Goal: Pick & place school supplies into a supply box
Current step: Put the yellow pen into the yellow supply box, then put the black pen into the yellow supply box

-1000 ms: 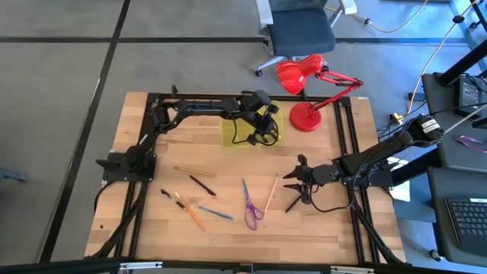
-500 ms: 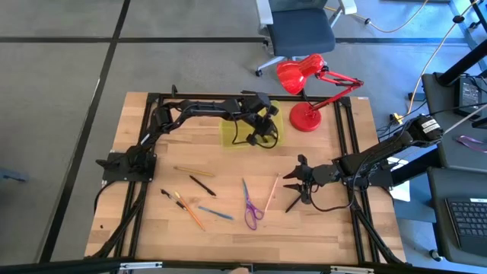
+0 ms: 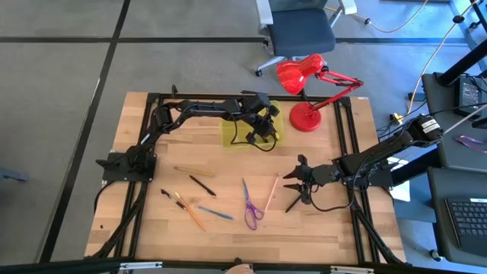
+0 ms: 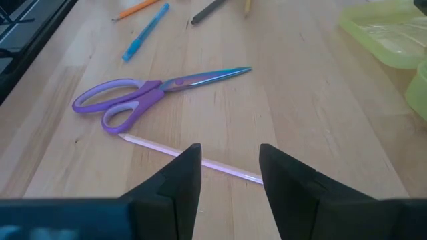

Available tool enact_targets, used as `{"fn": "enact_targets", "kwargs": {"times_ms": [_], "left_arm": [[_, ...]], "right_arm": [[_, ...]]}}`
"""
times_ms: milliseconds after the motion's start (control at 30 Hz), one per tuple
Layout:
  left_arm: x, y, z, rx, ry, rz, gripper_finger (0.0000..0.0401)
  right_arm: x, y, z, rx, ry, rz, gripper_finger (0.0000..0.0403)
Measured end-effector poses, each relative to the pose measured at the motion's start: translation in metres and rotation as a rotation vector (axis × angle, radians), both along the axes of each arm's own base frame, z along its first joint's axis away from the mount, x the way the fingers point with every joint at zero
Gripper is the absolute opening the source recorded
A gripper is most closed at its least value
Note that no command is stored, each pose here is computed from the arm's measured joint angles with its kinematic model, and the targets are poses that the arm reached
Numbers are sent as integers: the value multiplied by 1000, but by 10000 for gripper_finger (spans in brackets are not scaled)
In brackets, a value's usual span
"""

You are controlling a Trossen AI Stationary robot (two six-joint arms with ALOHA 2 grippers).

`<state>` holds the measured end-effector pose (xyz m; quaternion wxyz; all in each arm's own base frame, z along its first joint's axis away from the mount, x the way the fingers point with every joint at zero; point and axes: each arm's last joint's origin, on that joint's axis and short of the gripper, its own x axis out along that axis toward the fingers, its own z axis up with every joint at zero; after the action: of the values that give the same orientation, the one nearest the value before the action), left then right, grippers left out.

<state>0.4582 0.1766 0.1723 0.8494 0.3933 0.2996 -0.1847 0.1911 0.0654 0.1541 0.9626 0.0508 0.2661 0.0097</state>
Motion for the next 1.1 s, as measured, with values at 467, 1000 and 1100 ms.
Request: {"fn": "enact_targets", "kwargs": {"times_ms": [467,1000,1100], "left_arm": [[1,0,2,-24,-18,26,85],[1,1,30,-59,-117,111,119],[-1,-3,39,-154,-130,125,120]], "right_arm": [[0,0,0,0,0,0,156],[0,0,0,46,3,-26,156],[0,0,0,46,3,-27,156]]}}
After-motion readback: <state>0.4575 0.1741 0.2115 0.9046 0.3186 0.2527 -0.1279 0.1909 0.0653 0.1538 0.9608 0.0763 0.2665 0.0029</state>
